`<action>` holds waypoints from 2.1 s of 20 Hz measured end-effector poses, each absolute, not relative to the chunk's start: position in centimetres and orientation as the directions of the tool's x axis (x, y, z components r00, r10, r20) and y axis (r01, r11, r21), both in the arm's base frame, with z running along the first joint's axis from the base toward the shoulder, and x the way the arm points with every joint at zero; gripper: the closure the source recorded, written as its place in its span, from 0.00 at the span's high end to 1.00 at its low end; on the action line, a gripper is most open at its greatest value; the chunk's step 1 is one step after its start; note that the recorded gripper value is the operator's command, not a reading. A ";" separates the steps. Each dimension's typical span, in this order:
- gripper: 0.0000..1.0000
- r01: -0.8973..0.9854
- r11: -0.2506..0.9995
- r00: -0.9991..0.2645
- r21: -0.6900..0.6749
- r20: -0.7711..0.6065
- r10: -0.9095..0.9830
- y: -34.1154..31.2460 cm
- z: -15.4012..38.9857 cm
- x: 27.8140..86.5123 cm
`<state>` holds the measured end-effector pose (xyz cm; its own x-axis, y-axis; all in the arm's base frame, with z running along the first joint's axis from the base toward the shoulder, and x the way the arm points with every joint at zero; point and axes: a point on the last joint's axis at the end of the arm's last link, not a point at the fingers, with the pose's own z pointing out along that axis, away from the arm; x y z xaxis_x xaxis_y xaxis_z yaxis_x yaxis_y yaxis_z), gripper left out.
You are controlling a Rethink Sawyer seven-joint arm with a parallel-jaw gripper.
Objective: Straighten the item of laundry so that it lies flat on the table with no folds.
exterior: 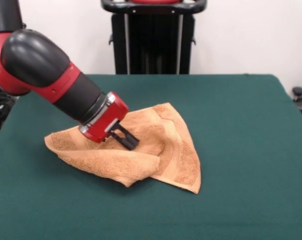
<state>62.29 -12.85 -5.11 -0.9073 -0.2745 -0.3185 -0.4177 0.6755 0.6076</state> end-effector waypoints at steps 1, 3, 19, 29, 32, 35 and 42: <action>0.00 -0.417 0.683 -0.906 0.599 -0.331 -0.263 -13.3 -4.9 62.3; 0.00 -0.413 0.693 -0.906 0.591 -0.344 -0.247 -14.0 -4.7 62.5; 0.00 -0.393 0.733 -0.893 0.556 -0.421 -0.160 -15.3 -4.9 63.5; 0.00 -0.404 0.729 -0.872 0.552 -0.473 -0.124 -14.2 -6.7 63.2; 0.00 -0.422 0.729 -0.855 0.539 -0.503 -0.122 -14.4 -6.9 63.0; 0.00 -0.446 0.734 -0.828 0.512 -0.548 -0.121 -14.5 -6.8 63.0; 0.00 -0.460 0.766 -0.738 0.448 -0.674 -0.049 -15.8 -5.6 64.2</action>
<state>64.21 -15.79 -5.62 -0.7375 -0.0489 -0.6735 -0.4602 0.7663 0.4483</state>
